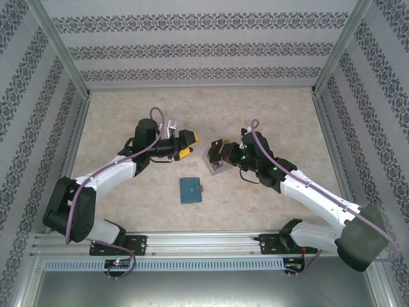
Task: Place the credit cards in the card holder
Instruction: Pick up the credit card from the storage box.
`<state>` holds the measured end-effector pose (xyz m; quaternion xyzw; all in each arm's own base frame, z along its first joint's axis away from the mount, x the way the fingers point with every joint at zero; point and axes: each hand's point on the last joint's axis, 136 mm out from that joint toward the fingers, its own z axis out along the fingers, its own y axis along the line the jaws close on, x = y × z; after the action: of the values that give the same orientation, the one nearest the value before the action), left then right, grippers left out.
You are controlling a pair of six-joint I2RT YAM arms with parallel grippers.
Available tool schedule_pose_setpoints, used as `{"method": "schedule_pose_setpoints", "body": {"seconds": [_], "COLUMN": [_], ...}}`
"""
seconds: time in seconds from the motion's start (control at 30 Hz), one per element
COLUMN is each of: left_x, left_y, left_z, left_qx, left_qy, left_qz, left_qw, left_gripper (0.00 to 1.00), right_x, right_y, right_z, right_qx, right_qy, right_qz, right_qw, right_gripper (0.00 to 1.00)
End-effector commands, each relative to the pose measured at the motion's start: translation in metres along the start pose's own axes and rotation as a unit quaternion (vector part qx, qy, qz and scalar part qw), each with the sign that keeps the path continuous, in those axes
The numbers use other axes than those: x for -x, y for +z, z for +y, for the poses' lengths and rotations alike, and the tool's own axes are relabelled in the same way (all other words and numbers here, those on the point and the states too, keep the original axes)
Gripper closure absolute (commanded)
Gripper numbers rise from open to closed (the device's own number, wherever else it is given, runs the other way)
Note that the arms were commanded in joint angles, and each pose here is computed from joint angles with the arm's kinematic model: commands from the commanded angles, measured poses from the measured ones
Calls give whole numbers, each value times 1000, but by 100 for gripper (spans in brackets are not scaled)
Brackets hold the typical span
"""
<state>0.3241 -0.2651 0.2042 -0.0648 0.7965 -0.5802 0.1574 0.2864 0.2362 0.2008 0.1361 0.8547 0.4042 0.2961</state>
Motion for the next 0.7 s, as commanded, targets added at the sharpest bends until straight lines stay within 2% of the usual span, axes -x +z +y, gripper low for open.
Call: {"method": "schedule_pose_setpoints", "body": {"seconds": [0.0, 0.07, 0.13, 0.2, 0.37, 0.53, 0.67], "left_x": [1, -2, -4, -3, -4, -7, -10], "left_y": [13, 19, 25, 26, 23, 19, 15], "left_z": [-34, -37, -37, -41, -45, -49, -50], "left_qx": [-53, -56, -56, -66, -63, -56, -44], "left_qy": [26, 26, 20, 18, 21, 34, 48], "left_qz": [17, 30, 44, 47, 44, 47, 48], "left_qw": [998, 998, 997, 997, 997, 997, 997], "left_gripper": [20, 22, 28, 30, 44, 65, 89], "right_x": [8, 8, 9, 9, 9, 10, 7], "right_y": [-10, -10, -10, -9, -5, -2, 3], "right_z": [36, 40, 42, 42, 36, 25, 17], "right_qx": [95, 113, 117, 117, 116, 112, 103], "right_qy": [37, 51, 58, 60, 69, 86, 80], "right_qz": [1, 7, 8, 11, 15, 17, 33], "right_qw": [995, 992, 991, 991, 991, 990, 991], "right_gripper": [100, 100, 100, 100, 100, 100, 98]}}
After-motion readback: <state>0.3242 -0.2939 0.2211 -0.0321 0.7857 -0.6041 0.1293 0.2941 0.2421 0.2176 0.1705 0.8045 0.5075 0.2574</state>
